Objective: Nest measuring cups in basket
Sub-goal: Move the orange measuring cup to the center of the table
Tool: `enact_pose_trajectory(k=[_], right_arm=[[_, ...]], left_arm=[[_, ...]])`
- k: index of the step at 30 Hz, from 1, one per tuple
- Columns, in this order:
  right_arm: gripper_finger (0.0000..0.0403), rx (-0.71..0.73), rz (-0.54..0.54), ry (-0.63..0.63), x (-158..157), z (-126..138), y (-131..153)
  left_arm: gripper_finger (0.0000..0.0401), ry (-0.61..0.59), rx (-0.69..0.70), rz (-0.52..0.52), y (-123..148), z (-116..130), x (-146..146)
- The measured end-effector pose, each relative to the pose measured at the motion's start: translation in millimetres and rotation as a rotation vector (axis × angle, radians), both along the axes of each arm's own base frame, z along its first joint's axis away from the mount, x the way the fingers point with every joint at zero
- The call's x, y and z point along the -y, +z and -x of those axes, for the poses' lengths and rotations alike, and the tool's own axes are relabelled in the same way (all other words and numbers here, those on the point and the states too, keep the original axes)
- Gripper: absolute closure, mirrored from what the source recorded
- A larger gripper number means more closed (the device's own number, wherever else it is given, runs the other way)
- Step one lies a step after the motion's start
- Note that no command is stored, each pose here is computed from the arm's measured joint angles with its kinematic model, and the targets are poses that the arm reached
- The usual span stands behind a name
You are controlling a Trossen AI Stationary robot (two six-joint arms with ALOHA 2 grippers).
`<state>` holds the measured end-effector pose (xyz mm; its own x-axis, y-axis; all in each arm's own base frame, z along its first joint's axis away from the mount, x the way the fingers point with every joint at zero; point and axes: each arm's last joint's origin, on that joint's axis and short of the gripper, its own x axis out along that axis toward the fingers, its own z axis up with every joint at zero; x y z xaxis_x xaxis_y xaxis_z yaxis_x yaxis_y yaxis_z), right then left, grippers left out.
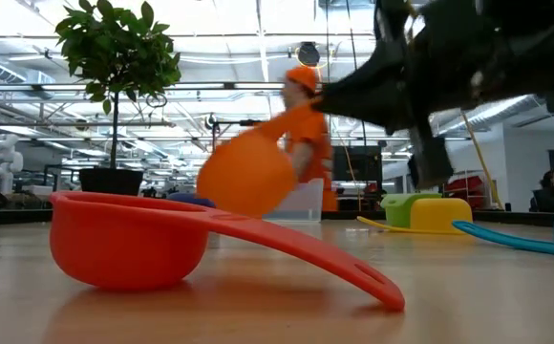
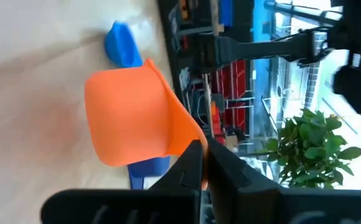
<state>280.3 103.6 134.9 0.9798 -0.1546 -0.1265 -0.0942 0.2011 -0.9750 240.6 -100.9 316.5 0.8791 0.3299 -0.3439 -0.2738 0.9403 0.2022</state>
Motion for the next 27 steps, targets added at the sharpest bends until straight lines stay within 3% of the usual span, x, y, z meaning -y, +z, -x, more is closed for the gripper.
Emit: enact_pose_trajectory(k=[9,15,27], right_arm=[[0.0403,0.026,0.002,-0.006,3.1,-3.6,-0.6],[0.0403,-0.078,0.039,-0.071,10.1,-2.6,-11.5],[0.0383,-0.113,0.010,-0.090,12.9,-2.2,-15.9]], left_arm=[[0.0048,-0.002,0.002,0.016,-0.2,0.0,0.2],[0.0048,0.000,0.004,0.023,-0.2,0.0,0.2],[0.0048,-0.001,0.004,0.023,-0.2,0.0,0.2]])
